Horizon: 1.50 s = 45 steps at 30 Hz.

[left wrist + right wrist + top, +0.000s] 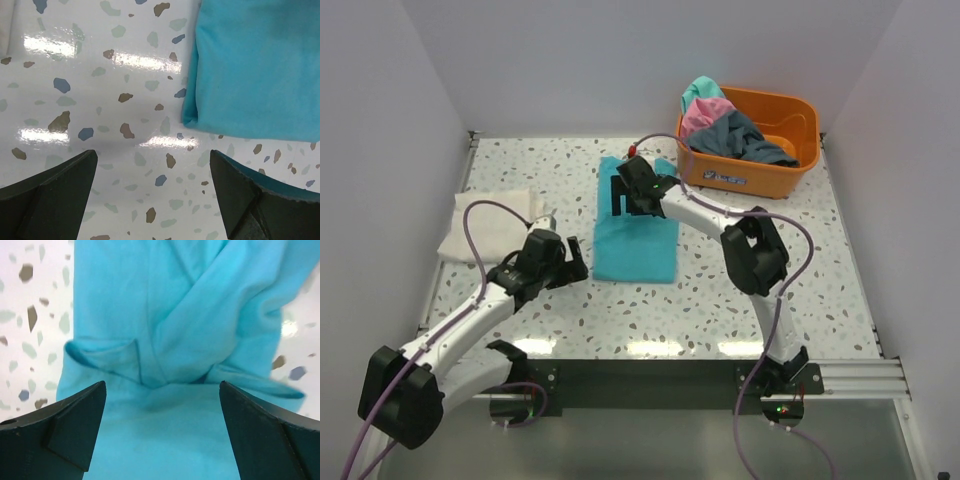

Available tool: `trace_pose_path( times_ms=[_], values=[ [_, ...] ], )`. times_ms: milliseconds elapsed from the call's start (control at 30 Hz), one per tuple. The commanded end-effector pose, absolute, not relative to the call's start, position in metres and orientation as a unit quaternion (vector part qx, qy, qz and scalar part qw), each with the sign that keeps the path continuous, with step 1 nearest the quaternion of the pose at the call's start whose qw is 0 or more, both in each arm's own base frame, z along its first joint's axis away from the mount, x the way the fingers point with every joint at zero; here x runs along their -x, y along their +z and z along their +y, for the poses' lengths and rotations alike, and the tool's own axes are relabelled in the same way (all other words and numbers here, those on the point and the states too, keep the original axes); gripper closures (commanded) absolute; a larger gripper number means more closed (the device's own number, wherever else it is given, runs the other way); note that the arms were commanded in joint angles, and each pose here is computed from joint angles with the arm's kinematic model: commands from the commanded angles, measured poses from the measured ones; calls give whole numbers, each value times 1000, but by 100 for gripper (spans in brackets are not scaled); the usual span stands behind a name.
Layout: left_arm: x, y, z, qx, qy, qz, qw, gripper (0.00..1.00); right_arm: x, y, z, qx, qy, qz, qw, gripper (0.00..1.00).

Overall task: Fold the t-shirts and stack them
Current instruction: Fold the tshirt

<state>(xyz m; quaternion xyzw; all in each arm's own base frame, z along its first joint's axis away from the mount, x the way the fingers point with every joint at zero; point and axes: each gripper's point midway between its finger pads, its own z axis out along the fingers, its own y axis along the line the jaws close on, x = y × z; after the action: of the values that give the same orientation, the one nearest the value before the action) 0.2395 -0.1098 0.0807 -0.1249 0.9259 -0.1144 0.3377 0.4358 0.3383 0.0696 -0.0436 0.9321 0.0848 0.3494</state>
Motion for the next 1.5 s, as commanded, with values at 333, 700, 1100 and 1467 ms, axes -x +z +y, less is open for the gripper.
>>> trace_pose_path(
  times_ms=[333, 700, 1100, 1467],
  values=[
    [-273, 59, -157, 103, -198, 919, 324, 0, -307, 106, 246, -24, 156, 932, 327, 1],
    [-271, 32, -169, 98, -218, 925, 296, 49, -254, 62, 241, -57, 232, 931, 277, 14],
    [-258, 1, -163, 104, -203, 936, 267, 100, -255, 28, 258, -54, 236, 942, 230, 59],
    [-198, 24, -158, 61, -241, 933, 262, 100, -201, 59, 242, -17, 273, 940, 204, 100]
  ],
)
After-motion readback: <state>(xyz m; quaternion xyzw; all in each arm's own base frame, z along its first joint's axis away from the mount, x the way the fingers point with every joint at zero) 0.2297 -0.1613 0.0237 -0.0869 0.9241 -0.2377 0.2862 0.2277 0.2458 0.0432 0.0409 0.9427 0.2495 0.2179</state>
